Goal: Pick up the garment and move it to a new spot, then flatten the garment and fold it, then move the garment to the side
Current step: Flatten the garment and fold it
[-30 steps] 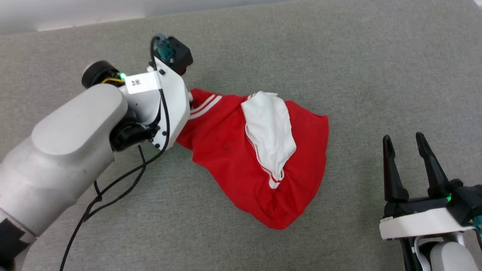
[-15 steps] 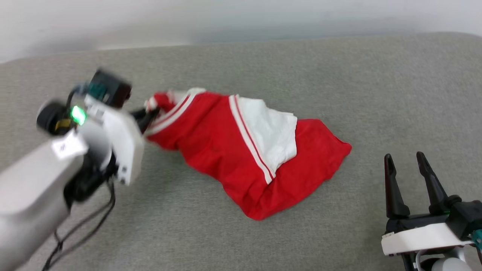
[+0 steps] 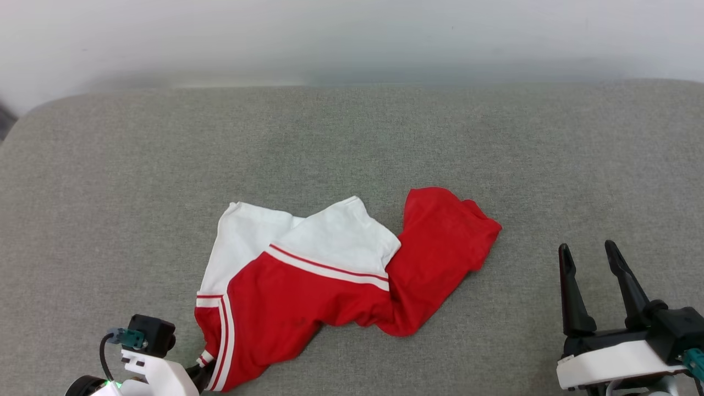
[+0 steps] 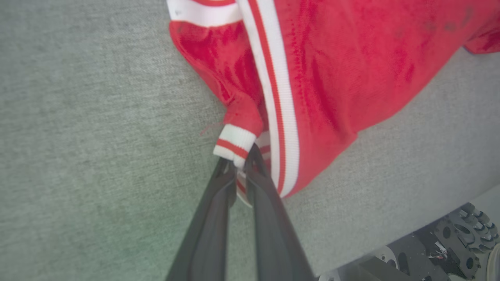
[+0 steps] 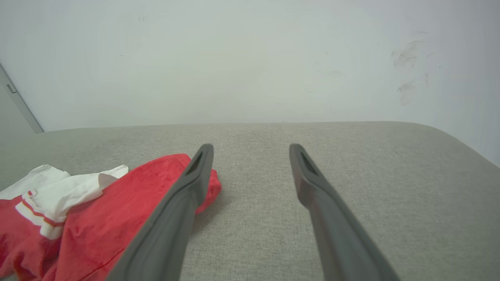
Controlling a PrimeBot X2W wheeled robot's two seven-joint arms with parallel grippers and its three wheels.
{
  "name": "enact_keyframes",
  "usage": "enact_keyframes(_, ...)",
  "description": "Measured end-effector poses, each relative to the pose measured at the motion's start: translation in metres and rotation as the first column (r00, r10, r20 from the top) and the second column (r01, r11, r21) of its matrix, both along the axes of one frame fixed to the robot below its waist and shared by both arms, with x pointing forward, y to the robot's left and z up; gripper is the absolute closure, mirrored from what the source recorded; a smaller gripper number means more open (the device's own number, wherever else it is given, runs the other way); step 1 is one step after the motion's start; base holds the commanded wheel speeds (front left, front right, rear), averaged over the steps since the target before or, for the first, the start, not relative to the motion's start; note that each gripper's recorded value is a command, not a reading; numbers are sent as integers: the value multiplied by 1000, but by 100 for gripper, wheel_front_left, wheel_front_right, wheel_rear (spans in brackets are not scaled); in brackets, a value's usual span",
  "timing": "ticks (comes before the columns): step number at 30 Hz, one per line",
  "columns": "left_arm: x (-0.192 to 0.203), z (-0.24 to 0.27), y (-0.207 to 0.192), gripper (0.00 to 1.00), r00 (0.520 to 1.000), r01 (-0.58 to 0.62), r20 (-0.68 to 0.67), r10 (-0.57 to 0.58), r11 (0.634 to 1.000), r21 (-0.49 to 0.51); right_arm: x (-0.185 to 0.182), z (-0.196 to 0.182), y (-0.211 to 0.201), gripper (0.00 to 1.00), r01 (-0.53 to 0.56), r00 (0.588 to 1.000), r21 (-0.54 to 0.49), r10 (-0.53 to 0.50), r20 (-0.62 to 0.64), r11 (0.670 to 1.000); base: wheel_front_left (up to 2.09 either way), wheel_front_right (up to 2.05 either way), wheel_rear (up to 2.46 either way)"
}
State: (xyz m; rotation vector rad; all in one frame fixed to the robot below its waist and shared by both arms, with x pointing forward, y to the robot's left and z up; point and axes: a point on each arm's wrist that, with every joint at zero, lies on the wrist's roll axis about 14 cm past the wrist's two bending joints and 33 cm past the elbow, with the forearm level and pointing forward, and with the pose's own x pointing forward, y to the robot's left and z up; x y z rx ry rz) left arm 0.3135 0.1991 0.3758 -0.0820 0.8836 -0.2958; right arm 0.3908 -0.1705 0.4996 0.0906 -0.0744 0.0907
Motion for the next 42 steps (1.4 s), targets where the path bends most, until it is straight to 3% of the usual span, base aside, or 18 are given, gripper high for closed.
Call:
enact_keyframes(1,-5,-2,0,100,1000,4,-16,-4,1000,3,-1,0,0,0,1,1000,-2,-1,0,1000,0,0,0)
enact_keyframes(2,-7,-3,0,85,1000,5,-19,-5,1000,6,-2,0,-1,0,1,1000,-3,-1,-2,1000,0,0,0)
enact_keyframes(3,-6,-2,0,0,1000,-1,-15,1,1000,11,-3,-1,-1,0,1,1000,-4,-1,-4,1000,0,0,0)
enact_keyframes(10,41,44,21,0,978,-35,206,20,997,67,-7,4,1,0,-3,1000,-7,3,8,1000,0,0,0)
enact_keyframes(16,105,129,28,0,885,-29,464,-28,993,114,-6,4,0,0,-2,1000,-8,2,8,1000,0,0,0)
enact_keyframes(22,150,184,-12,0,818,113,538,-204,974,198,-1,1,1,0,-5,1000,-12,5,2,1000,0,0,0)
enact_keyframes(27,177,188,-60,0,817,266,469,-337,940,213,6,1,-6,0,17,1000,-16,-17,7,1000,0,0,0)
enact_keyframes(33,189,147,-105,0,855,436,229,-466,884,171,11,-5,-19,0,55,998,-18,-55,-8,998,0,0,0)
enact_keyframes(42,192,63,-129,0,815,579,-127,-565,800,159,18,-20,-39,0,111,993,-26,-112,-49,993,0,0,0)
